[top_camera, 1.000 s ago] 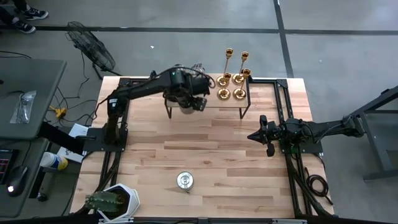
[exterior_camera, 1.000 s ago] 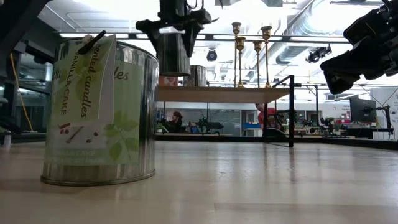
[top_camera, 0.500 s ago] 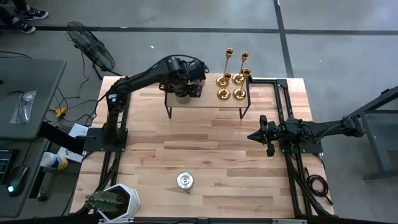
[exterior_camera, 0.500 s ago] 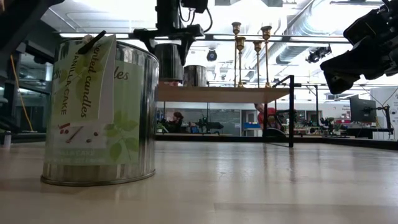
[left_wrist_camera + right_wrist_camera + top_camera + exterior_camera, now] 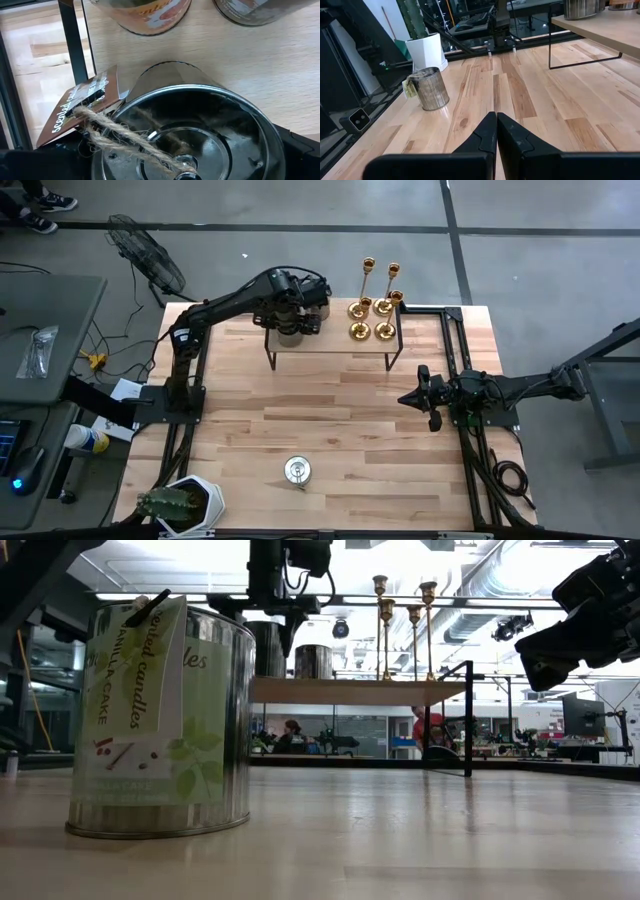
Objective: Pick & Place candle stick holders
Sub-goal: Put the brown scented candle on the shelf aligned with the other scented candle
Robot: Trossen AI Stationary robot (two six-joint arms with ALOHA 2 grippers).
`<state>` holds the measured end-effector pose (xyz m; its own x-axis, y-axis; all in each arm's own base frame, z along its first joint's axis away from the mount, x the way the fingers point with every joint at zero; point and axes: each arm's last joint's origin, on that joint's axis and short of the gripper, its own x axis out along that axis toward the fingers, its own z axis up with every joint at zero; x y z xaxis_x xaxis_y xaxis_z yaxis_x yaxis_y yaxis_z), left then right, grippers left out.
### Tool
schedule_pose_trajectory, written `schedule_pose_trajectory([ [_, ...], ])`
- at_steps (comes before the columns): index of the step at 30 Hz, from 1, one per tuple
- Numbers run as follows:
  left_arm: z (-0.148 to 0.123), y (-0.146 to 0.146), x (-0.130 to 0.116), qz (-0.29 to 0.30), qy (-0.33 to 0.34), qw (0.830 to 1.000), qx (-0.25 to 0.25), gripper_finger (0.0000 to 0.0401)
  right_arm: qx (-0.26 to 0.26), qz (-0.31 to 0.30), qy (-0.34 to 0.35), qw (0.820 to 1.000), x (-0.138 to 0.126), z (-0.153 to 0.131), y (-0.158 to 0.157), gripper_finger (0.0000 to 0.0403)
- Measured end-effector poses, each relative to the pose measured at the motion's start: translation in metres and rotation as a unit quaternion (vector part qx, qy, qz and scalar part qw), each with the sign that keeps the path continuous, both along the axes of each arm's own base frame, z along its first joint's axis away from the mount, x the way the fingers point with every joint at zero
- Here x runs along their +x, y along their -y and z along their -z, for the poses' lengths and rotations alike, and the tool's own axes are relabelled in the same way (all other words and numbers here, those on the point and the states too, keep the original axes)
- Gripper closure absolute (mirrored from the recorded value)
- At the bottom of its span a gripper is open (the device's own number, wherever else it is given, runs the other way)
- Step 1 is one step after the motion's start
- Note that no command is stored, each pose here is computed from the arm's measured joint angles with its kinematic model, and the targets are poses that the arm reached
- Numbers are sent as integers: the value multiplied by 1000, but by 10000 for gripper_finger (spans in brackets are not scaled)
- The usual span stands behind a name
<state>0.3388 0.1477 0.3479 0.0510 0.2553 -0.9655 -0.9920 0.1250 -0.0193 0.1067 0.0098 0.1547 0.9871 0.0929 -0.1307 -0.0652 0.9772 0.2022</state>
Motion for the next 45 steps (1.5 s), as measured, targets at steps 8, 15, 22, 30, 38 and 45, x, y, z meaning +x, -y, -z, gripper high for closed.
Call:
schedule_pose_trajectory([
  [8,0,-2,-1,-8,1,1000,1,47,0,0,0,1000,0,0,0,399],
  [15,2,-2,-1,-17,0,1000,-1,47,0,0,0,1000,0,0,0,399],
  [22,6,-2,-1,-22,-5,1000,-8,47,0,0,0,1000,0,0,0,399],
  [30,6,-2,-1,-20,-8,1000,-5,34,0,0,0,1000,0,0,0,399],
  [38,8,-2,-1,-9,-17,1000,0,12,0,0,0,1000,0,0,0,399],
  [45,7,-3,-1,-1,-27,999,24,9,0,0,0,1000,0,0,0,399],
])
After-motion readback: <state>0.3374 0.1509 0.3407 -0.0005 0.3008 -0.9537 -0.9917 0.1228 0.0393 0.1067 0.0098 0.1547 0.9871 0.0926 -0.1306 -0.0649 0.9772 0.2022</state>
